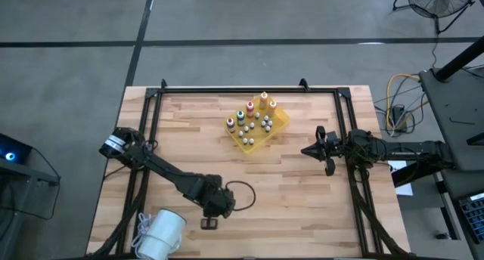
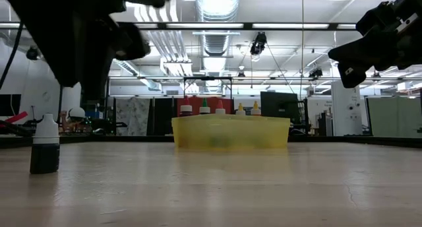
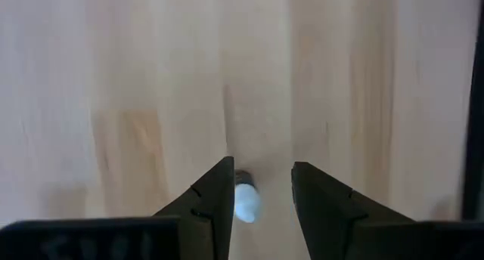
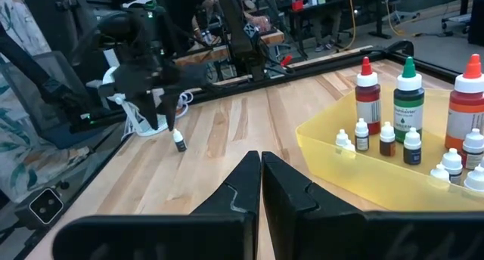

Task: Pick & Place food coloring
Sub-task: Put the small black food coloring bottle into the yellow bin

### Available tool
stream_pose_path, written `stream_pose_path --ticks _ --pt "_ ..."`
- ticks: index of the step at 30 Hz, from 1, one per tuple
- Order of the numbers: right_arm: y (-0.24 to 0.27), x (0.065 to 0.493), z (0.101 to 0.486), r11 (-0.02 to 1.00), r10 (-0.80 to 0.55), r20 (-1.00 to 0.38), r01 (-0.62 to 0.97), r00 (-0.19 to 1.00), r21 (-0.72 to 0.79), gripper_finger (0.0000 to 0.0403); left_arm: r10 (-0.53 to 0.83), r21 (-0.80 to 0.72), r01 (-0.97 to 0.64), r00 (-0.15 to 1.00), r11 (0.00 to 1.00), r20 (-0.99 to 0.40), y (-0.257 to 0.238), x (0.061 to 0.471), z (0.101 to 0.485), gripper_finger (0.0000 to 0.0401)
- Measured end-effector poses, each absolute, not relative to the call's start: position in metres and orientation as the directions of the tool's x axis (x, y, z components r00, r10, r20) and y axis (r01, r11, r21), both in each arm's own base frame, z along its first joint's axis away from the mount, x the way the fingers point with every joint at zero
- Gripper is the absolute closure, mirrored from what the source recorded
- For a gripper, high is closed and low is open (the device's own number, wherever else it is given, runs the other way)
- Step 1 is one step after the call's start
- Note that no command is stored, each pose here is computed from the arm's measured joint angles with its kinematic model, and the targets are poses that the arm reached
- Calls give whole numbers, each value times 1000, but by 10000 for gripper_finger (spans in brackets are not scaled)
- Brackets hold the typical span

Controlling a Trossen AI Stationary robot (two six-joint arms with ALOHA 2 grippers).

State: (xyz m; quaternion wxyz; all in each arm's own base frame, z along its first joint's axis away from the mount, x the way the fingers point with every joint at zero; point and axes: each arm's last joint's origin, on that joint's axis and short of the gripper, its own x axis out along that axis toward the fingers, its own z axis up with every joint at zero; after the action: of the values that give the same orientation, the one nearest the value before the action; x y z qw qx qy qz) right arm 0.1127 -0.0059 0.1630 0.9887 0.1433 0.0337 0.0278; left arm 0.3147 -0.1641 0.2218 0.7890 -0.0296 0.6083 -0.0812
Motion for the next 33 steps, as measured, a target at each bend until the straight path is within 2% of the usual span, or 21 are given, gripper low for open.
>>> stream_pose_path --ticks 2,5,8,10,13,21,33 --pt "-6 113 163 957 65 -59 -45 996 285 394 -163 -192 -101 248 976 -955 -162 316 222 296" --pt "-6 113 163 957 65 -59 -45 996 285 394 -168 -249 -348 244 904 -955 -162 316 222 296" --pt "-6 113 163 957 65 -59 -46 996 285 394 -182 -281 -526 232 803 -955 -162 315 222 296" --pt "-6 113 163 957 65 -59 -45 996 285 394 -188 -284 -589 219 757 -957 -162 314 221 296" --pt "-6 113 163 957 65 -59 -45 996 285 394 -184 -272 -609 205 745 -961 -162 313 221 296" --pt "-6 113 163 957 65 -59 -45 996 285 394 -105 -113 -612 50 782 -993 -154 297 215 290" --pt "-6 113 163 957 65 -59 -45 996 285 394 -174 -150 -593 17 791 -985 -158 293 208 197"
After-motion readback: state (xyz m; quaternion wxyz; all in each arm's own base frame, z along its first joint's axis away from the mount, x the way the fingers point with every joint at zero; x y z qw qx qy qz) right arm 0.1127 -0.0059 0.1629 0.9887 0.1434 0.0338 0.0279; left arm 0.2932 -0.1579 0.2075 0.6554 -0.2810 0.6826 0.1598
